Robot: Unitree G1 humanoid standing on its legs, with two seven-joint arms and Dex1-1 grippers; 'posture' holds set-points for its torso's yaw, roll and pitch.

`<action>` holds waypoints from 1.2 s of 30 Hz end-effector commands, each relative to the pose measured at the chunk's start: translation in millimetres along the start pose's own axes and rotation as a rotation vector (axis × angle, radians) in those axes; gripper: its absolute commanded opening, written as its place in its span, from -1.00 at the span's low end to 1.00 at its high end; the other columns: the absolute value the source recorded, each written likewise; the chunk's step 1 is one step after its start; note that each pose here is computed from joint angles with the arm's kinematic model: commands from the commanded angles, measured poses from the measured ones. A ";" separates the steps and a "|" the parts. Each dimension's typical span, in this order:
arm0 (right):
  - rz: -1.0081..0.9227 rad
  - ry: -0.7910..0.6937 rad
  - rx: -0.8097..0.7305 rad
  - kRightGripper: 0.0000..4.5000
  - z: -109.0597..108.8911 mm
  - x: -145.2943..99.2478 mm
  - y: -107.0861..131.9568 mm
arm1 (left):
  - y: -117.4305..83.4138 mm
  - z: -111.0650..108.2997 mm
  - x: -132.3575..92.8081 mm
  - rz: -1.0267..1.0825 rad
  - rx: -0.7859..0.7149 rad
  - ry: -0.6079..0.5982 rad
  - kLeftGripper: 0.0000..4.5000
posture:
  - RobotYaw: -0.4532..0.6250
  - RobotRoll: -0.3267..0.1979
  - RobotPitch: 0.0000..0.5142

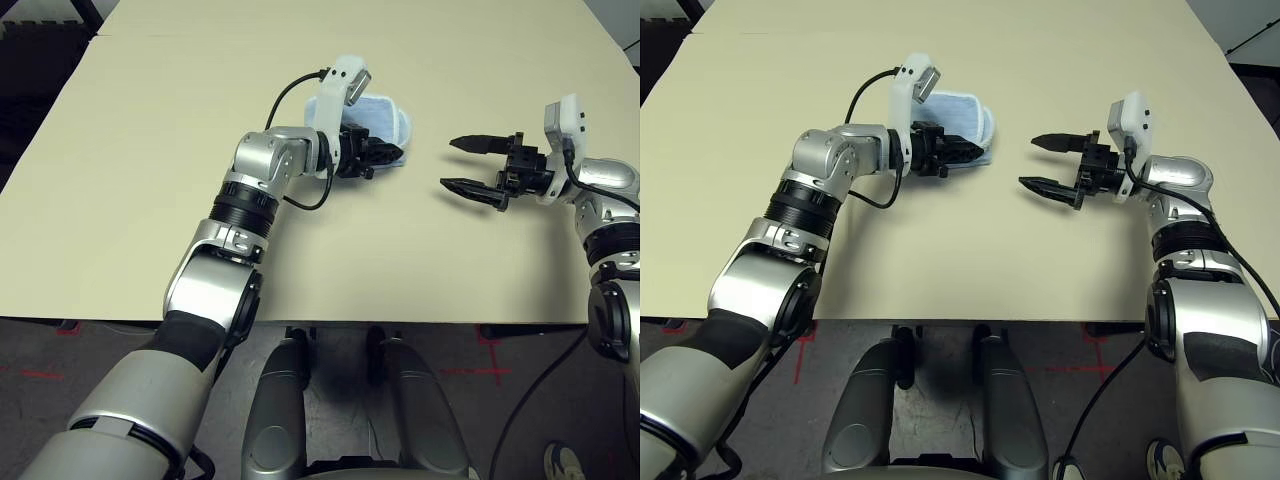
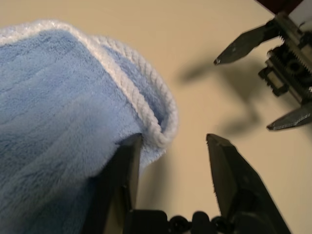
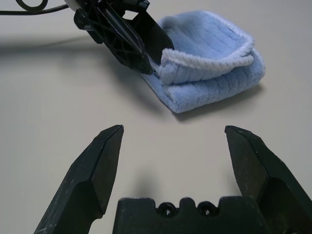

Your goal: Fold the towel and set it aside.

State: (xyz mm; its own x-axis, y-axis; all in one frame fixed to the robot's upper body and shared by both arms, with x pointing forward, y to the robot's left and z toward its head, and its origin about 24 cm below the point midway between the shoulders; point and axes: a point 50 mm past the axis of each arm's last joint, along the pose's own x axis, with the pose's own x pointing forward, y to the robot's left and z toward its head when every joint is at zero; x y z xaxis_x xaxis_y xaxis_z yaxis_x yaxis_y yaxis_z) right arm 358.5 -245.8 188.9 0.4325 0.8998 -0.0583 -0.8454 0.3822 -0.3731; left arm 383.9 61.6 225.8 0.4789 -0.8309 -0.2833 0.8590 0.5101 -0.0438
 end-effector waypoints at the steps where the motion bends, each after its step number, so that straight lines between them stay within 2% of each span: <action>1: -0.016 0.008 -0.003 1.00 -1.9 -7.2 0.4 | -1.8 14.2 -11.6 -0.009 0.058 -0.022 0.81 | -0.08 0.25 -0.06; 2: -0.016 0.008 -0.003 1.00 -1.9 -7.1 0.4 | -2.2 20.1 -16.7 -0.013 0.064 -0.038 0.98 | -0.08 0.25 -0.06; 6: -0.019 0.005 -0.003 1.00 -1.1 -6.3 -0.3 | -6.2 39.5 -41.8 -0.061 0.075 -0.081 1.00 | -0.06 0.25 -0.05; 12: -0.025 -0.018 -0.008 1.00 6.0 -3.4 -4.8 | -0.7 41.5 -79.9 -0.062 0.130 -0.080 1.00 | -0.05 0.25 -0.06; 16: -0.047 -0.050 0.009 1.00 12.2 0.1 -9.5 | 14.5 27.9 -101.0 -0.018 0.262 -0.151 1.00 | -0.05 0.25 -0.06; 19: -0.047 -0.055 0.020 1.00 13.6 5.8 -10.5 | 26.6 6.7 -110.4 0.007 0.309 -0.183 1.00 | -0.06 0.25 -0.05; 23: -0.032 -0.077 0.024 1.00 16.1 16.2 -10.2 | 37.6 -14.2 -114.8 0.033 0.374 -0.219 1.00 | -0.07 0.25 -0.04; 27: -0.027 -0.112 0.035 1.00 22.2 26.0 -12.3 | 41.2 -21.0 -113.9 0.030 0.419 -0.269 1.00 | -0.06 0.25 -0.05; 31: -0.034 -0.124 0.036 0.43 26.6 27.9 -15.0 | 43.7 -22.6 -112.6 0.035 0.421 -0.292 1.00 | -0.05 0.25 -0.07; 36: -0.040 -0.125 0.040 -0.43 27.3 27.3 -15.9 | 48.4 -25.6 -115.5 0.043 0.444 -0.291 1.00 | -0.06 0.25 -0.09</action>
State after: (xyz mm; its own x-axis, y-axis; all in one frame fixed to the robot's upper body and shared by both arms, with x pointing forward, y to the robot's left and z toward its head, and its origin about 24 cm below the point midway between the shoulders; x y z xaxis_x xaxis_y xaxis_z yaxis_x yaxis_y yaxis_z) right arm 375.6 -217.5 220.3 0.4147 0.9078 0.0633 -0.8415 0.4090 -0.3531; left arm 365.8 185.0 233.1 0.4956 -0.8684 0.0155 0.8036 0.4653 0.3710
